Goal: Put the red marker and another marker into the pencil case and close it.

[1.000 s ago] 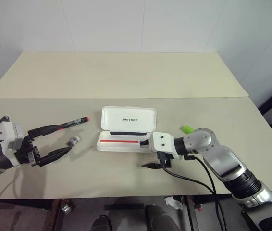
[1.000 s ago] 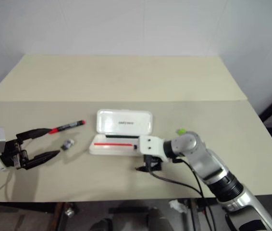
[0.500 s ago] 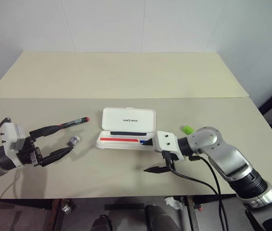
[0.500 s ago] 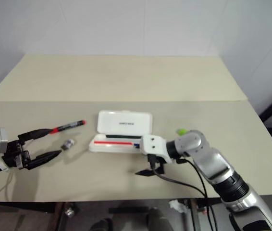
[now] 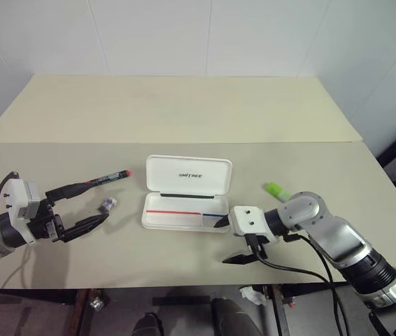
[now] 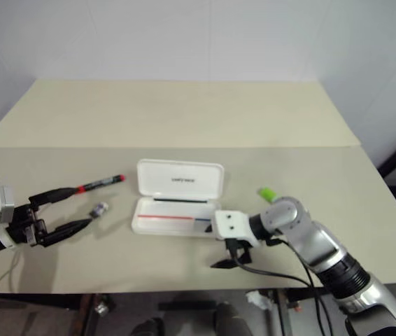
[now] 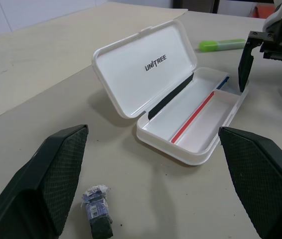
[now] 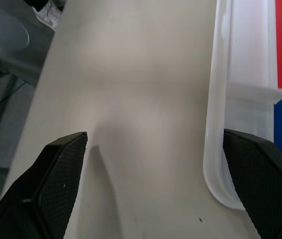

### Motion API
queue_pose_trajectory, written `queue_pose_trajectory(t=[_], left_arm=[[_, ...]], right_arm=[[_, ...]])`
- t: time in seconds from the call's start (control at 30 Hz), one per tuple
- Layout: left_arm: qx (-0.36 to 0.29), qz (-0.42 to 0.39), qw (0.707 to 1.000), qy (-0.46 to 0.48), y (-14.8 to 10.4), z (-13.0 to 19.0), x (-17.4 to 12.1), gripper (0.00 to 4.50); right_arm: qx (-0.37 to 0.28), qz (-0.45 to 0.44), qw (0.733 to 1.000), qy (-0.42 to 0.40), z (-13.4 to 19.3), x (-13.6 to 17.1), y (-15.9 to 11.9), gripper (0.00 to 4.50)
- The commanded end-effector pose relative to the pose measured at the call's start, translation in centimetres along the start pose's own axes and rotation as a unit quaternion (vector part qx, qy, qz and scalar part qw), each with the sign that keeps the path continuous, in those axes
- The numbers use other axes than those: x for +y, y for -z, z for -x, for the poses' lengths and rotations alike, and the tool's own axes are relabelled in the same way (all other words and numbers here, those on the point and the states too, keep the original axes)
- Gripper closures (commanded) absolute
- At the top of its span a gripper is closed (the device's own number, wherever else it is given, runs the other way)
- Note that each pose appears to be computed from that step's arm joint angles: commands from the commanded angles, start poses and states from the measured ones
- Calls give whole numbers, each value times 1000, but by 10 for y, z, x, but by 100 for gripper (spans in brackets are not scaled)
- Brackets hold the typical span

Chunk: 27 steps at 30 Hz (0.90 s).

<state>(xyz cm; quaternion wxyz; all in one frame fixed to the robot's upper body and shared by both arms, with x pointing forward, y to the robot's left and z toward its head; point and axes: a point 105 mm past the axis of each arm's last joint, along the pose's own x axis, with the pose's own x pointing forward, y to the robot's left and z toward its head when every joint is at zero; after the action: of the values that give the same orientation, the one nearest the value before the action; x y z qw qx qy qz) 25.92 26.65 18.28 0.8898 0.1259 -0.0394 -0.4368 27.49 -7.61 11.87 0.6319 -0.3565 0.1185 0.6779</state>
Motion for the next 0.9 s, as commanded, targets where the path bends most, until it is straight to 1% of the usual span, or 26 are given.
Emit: queue_pose_trajectory(t=[0.03,0.2,0.43,0.5,0.67,0.77,0.9], left_arm=[[-9,-21,1000,2,-8,-1,-4,0],[-10,-23,1000,-3,-10,0,-6,0],[-10,-23,1000,-10,-10,1,-7,0],[-10,-23,1000,-12,-9,1,-8,0],[-11,-24,999,-22,-10,1,-6,0],[-8,-33,996,-79,-10,7,8,0],[0,-39,992,-117,-8,11,18,0]], right_arm=[[-4,19,1000,-6,3,2,-2,5],[-27,56,998,-5,14,1,-10,5],[-92,99,991,8,26,-6,-27,5],[-103,113,988,25,27,-13,-30,5],[-119,126,981,89,33,-41,-38,5],[-133,120,974,140,42,-61,-42,5],[-133,116,972,152,46,-66,-39,5]])
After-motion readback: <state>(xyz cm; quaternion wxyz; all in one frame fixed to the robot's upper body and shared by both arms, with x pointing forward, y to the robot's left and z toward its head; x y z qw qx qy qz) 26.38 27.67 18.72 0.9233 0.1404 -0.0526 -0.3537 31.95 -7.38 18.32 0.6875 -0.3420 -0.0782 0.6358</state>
